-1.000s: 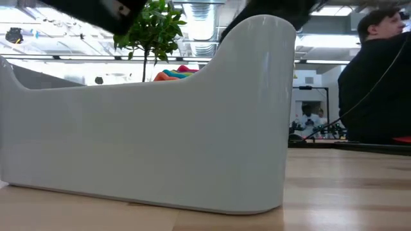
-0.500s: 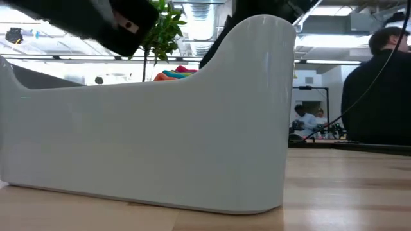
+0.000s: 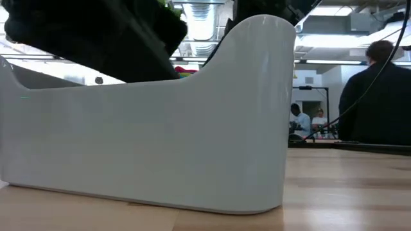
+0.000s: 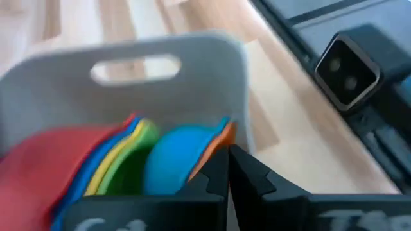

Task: Nest measuring cups in basket
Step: Adjust the stacked measuring cups in the gray bin

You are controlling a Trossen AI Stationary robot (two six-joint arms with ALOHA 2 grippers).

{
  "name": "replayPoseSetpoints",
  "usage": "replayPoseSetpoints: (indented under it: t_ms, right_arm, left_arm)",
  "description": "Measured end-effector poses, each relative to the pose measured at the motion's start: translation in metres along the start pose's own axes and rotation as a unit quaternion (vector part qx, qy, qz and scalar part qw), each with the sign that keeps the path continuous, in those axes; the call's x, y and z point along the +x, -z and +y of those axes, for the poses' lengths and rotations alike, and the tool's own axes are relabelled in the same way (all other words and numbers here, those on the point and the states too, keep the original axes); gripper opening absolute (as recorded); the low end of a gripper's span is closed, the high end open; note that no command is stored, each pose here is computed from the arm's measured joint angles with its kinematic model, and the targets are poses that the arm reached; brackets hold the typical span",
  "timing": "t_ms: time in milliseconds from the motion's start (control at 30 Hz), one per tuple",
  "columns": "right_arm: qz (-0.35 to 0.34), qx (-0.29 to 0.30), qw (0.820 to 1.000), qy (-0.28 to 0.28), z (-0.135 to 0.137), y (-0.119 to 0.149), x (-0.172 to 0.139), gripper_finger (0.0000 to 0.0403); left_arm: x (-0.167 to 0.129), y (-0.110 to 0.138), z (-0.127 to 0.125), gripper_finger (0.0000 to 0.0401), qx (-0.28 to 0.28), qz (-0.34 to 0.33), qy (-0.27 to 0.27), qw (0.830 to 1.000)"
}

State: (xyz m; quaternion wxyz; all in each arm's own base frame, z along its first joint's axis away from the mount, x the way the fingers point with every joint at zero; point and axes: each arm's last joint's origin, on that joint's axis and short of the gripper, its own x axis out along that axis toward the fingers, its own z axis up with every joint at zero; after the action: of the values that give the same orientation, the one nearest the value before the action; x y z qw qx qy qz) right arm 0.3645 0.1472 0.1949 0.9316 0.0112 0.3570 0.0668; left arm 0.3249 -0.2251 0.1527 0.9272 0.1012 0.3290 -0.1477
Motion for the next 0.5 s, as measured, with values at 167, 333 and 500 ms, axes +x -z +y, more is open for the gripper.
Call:
replayPoseSetpoints:
  t_ms: [167, 333, 500]
  right_arm:
    - [0.009, 0.000, 1.000, 0.005, -0.003, 0.001, 0.000, 0.0069]
    - [0.027, 0.008, 1.000, 0.008, -0.004, 0.005, 0.000, 0.0069]
    - [0.031, 0.008, 0.999, 0.007, -0.003, 0.006, 0.000, 0.0069]
  left_arm:
    - [0.013, -0.009, -0.004, 0.0000, 0.015, 0.031, -0.014, 0.999]
    - [0.018, -0.004, -0.006, 0.0000, 0.028, 0.074, -0.074, 0.994]
    - [0.016, -0.001, -0.002, 0.0000, 0.013, 0.079, -0.137, 0.987]
